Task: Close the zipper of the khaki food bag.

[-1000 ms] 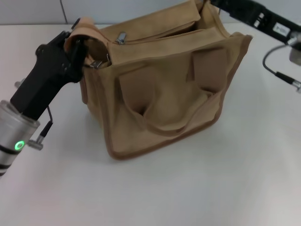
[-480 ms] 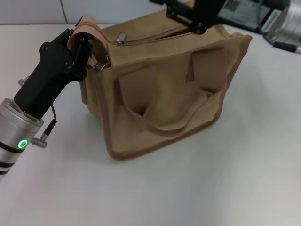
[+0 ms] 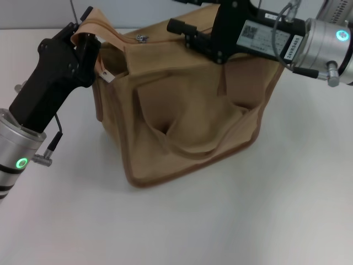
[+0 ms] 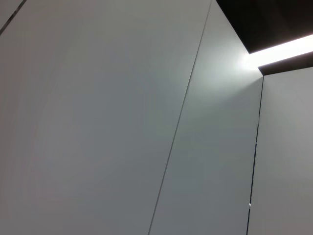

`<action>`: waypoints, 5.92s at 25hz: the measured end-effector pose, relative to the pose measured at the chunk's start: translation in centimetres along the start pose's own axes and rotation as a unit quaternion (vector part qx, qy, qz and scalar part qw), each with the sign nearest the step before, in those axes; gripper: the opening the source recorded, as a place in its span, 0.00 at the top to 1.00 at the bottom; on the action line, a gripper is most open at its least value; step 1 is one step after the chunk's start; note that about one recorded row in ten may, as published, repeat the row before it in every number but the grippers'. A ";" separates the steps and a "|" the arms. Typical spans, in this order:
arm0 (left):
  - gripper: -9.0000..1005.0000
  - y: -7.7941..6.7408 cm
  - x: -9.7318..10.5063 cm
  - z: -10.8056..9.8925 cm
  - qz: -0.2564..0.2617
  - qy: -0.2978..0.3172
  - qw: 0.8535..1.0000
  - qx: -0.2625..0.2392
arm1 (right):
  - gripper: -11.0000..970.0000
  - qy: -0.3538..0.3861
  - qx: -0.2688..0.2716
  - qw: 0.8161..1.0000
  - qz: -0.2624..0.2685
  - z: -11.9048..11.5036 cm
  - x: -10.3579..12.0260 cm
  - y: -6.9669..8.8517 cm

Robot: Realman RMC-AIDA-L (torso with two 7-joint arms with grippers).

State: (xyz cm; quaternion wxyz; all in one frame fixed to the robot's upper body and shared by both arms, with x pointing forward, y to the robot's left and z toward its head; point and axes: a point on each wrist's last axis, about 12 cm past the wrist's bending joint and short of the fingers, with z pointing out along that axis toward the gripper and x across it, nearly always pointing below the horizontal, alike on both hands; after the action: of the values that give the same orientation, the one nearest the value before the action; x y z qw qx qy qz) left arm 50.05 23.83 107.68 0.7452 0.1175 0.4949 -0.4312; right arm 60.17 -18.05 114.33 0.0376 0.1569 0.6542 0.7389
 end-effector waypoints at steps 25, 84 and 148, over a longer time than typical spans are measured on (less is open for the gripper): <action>0.95 0.4 0.6 1.3 -0.007 0.015 1.000 -0.007 | 0.57 0.014 0.053 0.998 -0.007 2.0 0.3 -1.1; 0.95 0.5 0.4 1.4 -0.007 0.005 1.000 -0.013 | 0.57 0.004 0.090 0.992 -0.086 5.1 -0.5 -0.9; 0.96 0.5 0.3 -0.8 -0.007 0.008 0.999 -0.042 | 0.99 -0.001 0.078 0.981 -0.179 3.6 -0.4 -1.4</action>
State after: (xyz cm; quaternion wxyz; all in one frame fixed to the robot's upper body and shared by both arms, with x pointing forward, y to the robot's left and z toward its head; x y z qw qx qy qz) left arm 50.03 24.46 106.93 0.7421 0.0861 0.5196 -0.4146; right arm 61.34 -14.55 113.22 0.1579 0.0400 0.7270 0.6671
